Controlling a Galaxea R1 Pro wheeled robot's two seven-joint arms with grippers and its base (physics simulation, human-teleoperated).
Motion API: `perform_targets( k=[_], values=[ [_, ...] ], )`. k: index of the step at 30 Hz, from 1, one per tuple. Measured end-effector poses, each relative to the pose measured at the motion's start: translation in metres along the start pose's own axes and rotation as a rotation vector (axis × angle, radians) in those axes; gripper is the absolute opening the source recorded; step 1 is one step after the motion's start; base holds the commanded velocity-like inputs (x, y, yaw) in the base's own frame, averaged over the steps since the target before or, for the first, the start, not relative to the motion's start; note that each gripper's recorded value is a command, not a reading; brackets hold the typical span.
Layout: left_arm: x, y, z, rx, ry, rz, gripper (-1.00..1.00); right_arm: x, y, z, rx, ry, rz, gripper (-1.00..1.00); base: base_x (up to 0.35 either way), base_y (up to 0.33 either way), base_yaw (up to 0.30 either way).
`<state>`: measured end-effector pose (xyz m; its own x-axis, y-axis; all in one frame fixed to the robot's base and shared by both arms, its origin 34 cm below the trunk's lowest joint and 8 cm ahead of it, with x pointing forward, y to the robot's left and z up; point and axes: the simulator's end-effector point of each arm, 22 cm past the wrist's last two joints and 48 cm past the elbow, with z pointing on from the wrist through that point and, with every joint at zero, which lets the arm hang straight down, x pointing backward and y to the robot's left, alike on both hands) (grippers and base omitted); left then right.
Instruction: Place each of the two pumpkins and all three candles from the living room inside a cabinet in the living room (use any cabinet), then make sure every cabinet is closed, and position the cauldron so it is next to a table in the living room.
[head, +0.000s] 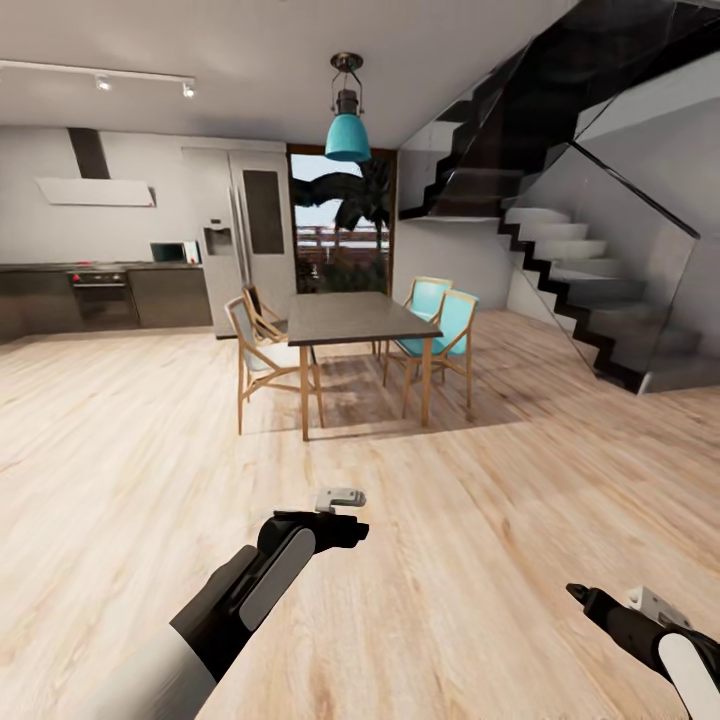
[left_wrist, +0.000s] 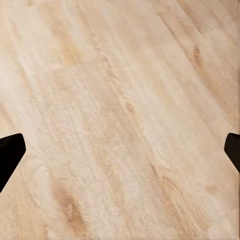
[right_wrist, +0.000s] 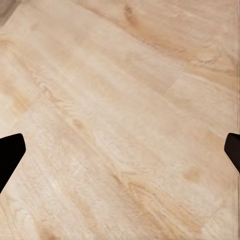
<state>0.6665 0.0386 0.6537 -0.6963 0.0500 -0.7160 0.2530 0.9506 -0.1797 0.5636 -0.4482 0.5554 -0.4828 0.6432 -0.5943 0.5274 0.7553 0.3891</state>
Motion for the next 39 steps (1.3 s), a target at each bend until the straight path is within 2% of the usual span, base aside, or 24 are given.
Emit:
perform_targets(
  k=[39],
  values=[
    [-0.017,-0.004,-0.018,-0.004,-0.044,0.013,1.0,-0.013,0.01,-0.012,-0.029,-0.032,0.005,1.0,0.0,0.0,-0.232]
  ],
)
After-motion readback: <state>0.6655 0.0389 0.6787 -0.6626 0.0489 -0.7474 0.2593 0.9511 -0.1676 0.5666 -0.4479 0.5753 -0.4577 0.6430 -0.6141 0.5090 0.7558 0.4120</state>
